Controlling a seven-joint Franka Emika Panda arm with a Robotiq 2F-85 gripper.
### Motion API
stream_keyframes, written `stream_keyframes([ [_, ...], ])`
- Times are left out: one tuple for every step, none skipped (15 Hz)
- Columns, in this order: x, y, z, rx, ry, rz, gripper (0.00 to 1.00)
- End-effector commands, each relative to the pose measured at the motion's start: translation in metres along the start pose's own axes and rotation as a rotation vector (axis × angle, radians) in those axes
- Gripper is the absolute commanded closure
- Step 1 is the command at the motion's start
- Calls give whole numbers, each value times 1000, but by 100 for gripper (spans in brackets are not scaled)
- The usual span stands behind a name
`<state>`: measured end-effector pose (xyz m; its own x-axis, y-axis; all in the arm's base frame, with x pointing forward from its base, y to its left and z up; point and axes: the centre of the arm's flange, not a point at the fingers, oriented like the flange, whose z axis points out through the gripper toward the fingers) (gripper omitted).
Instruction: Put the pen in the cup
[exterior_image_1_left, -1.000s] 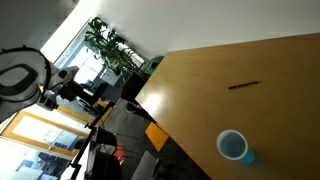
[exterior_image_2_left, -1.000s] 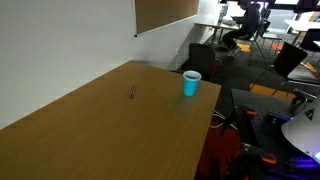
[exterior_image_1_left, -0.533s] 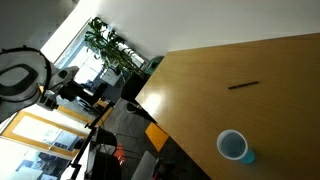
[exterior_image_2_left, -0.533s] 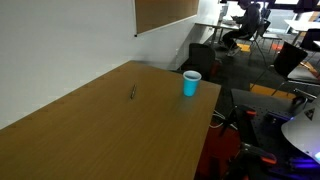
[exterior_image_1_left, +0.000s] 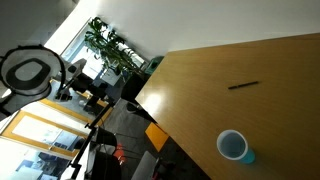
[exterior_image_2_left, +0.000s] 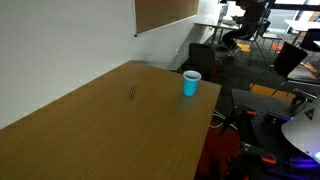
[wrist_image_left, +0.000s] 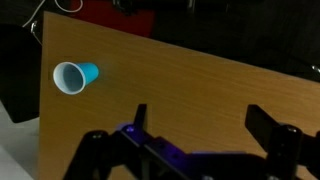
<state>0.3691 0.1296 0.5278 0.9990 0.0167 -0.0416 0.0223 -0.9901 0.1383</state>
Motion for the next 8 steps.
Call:
stream_keyframes([
  [44,-1,3,62,10,167,0],
  [52,1,5,77,11,212,0],
  [63,4,9,101,9,258,0],
  [72,8,13,120,10,307,0],
  [81,12,18,138,9,358,0],
  [89,17,22,157,6,407,0],
  [99,23,29,171,7,458,0],
  [106,29,33,190,6,507,0],
])
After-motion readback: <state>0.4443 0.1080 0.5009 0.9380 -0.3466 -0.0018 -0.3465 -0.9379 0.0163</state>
